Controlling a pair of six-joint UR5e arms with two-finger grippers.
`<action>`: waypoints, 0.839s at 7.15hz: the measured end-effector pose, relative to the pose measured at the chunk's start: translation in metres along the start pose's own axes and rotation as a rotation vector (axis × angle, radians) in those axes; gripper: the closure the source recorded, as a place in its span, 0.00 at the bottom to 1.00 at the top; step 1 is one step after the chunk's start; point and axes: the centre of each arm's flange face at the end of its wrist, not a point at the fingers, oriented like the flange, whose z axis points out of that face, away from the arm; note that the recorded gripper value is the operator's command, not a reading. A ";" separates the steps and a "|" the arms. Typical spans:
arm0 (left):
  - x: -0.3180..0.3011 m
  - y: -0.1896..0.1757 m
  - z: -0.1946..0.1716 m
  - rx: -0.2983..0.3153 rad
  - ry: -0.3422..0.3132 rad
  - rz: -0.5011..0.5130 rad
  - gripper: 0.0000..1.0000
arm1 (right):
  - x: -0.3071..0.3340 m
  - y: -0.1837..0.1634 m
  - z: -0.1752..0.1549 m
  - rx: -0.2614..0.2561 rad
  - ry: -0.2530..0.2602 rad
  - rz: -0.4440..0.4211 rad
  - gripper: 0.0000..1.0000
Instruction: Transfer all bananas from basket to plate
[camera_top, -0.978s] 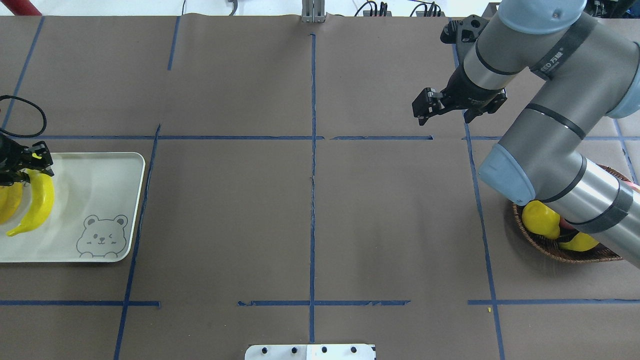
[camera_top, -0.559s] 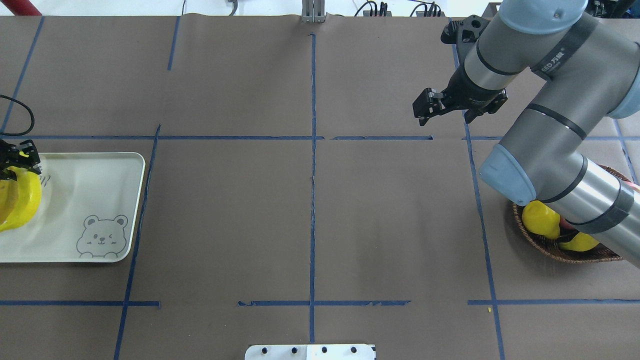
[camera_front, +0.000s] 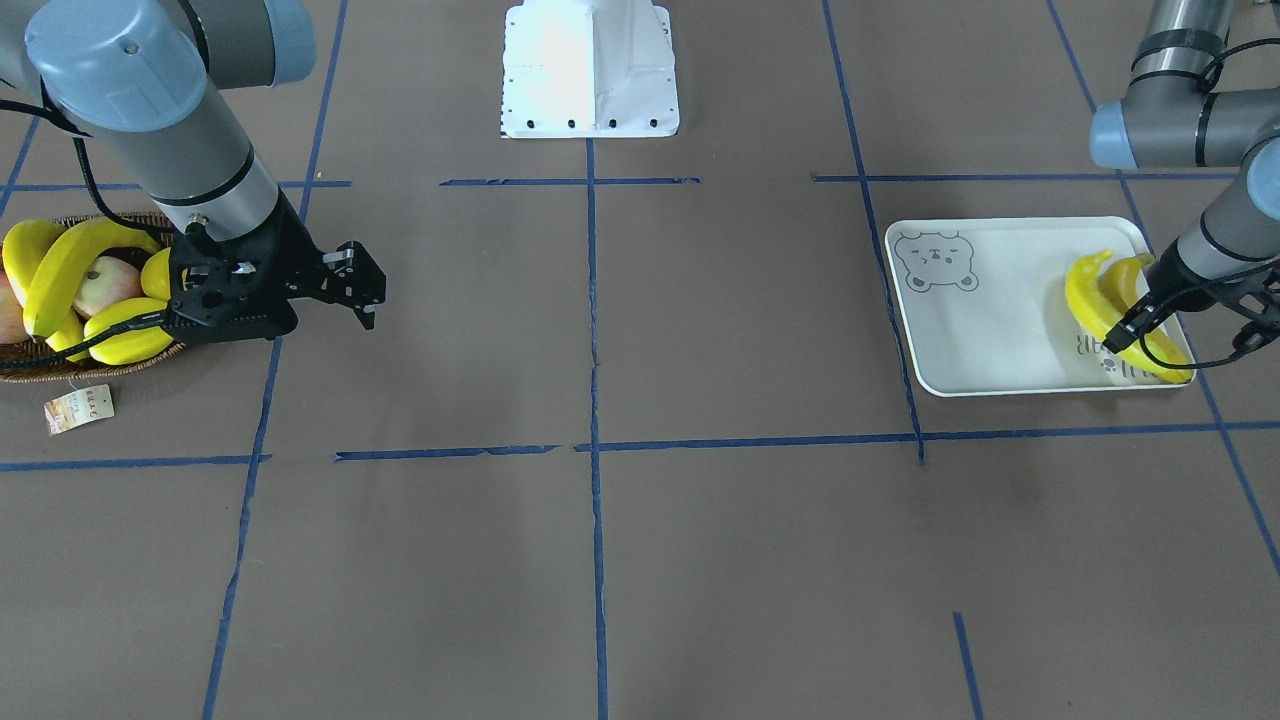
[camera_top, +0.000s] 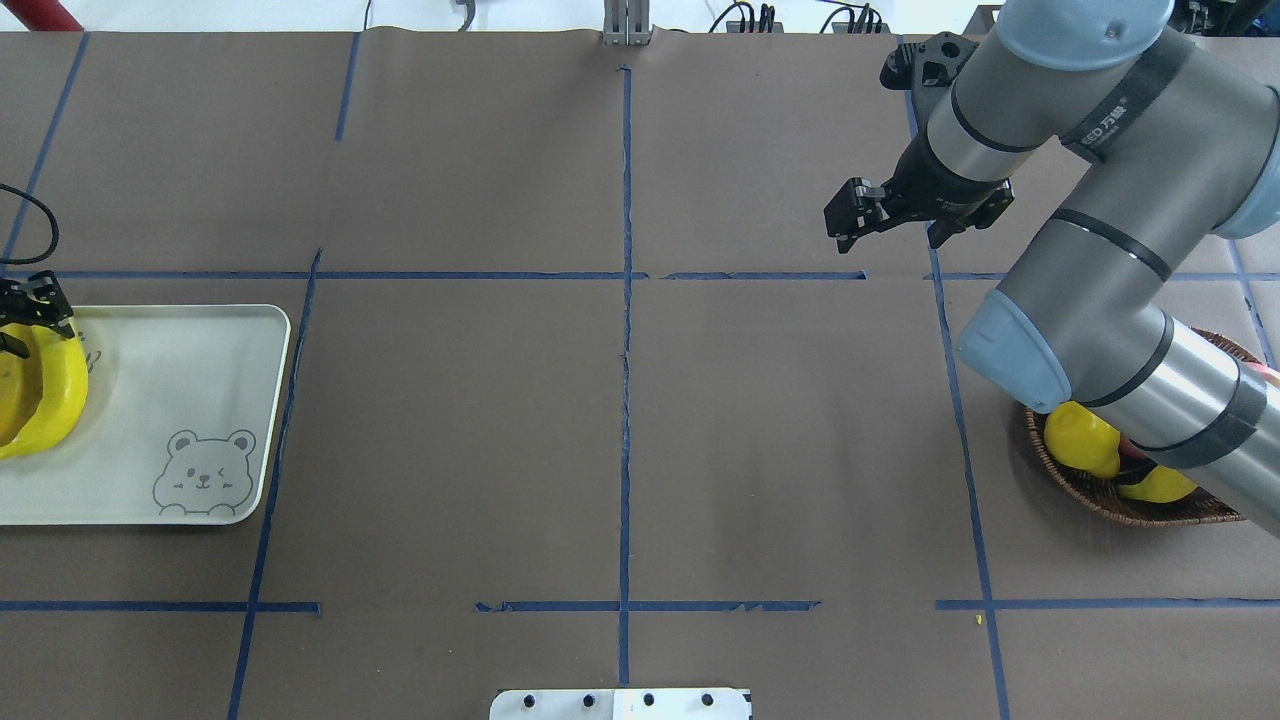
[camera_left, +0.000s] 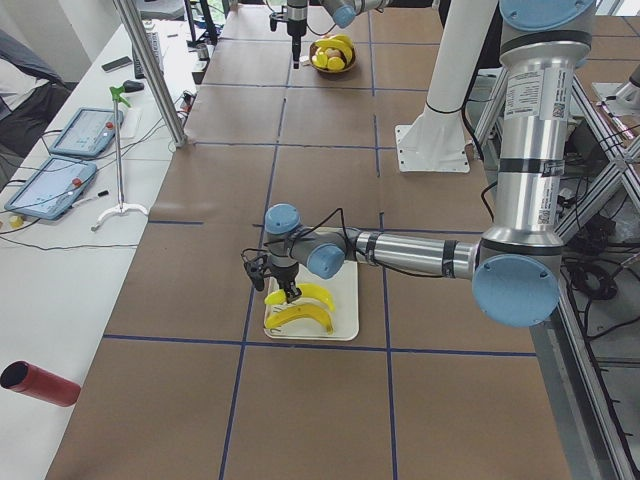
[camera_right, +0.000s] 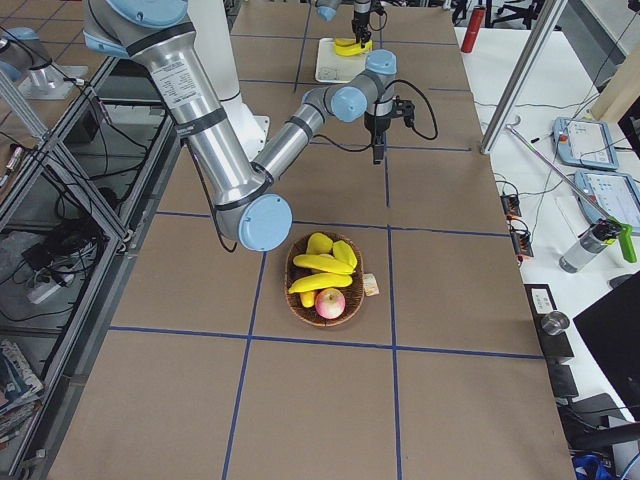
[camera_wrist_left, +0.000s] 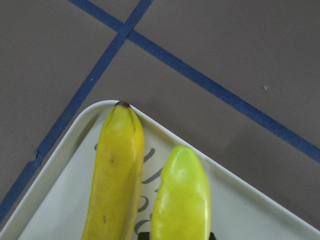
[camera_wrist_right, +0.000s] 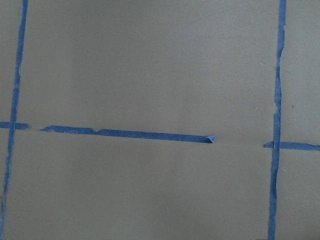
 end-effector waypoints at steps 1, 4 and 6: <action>-0.005 -0.008 -0.007 0.010 0.008 0.031 0.00 | 0.000 0.000 0.000 0.000 0.000 0.000 0.00; 0.001 -0.015 -0.046 -0.002 0.086 0.112 0.00 | 0.020 0.000 -0.008 -0.002 0.021 0.012 0.00; 0.019 -0.004 -0.089 -0.018 0.184 0.202 0.00 | 0.073 0.030 -0.009 -0.032 0.090 -0.057 0.00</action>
